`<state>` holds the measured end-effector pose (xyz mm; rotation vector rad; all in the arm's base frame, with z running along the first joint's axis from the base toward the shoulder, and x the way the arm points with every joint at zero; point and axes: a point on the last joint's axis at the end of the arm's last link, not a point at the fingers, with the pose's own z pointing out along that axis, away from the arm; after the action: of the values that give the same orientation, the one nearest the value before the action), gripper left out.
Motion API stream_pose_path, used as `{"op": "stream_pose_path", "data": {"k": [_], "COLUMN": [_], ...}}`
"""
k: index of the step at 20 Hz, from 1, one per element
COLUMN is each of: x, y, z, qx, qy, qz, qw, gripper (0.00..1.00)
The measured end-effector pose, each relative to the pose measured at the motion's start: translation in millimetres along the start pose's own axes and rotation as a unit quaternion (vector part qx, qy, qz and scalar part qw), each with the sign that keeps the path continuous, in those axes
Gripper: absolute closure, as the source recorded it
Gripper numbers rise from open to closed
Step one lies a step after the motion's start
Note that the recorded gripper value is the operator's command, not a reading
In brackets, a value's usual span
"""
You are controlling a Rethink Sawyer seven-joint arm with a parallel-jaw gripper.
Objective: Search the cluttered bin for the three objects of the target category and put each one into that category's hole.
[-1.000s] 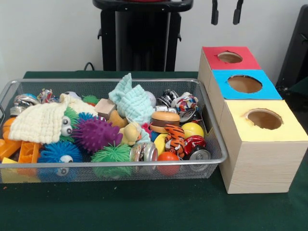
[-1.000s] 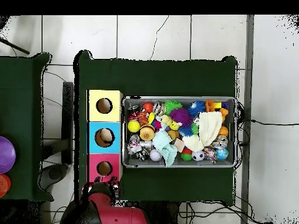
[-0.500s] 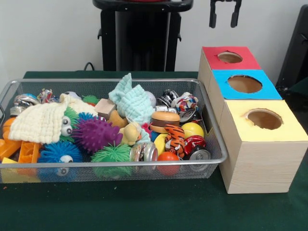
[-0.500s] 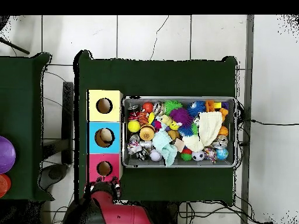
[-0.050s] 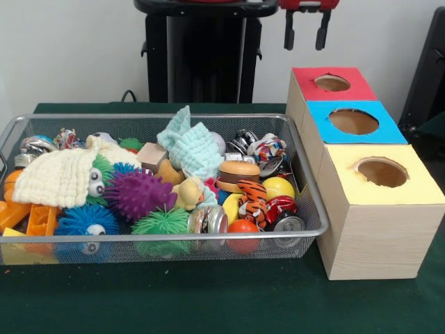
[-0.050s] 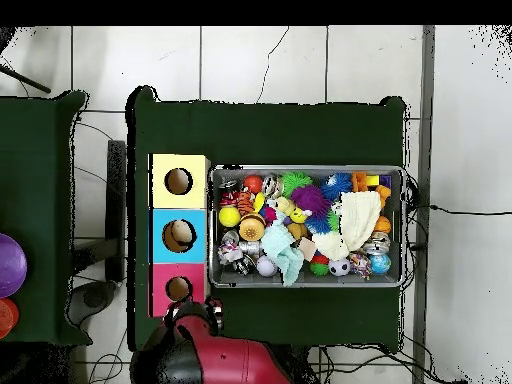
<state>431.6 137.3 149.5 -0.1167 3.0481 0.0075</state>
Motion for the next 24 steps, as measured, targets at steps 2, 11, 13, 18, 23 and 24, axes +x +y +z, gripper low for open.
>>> {"op": "stream_pose_path", "data": {"k": [2,11,13,18,23,24], "x": [-1.2,-18.4,-23.7,-38.7,-58.4,-60.6], "y": [-2.7,-18.9,-24.6,-40.8,-59.2,-61.5], "z": [3.9,10.8,9.7,5.8,-2.2,-2.7], "qx": [0.002,0.011,0.013,0.019,0.023,0.023], "qy": [0.002,-0.009,-0.015,-0.029,-0.041,-0.042], "qz": [-0.006,-0.019,-0.019,-0.012,0.002,0.003], "qw": [1.0,0.9997,0.9996,0.9993,0.9989,0.9989], "gripper": [0.0,0.0,0.0,0.0,0.0,0.0]}}
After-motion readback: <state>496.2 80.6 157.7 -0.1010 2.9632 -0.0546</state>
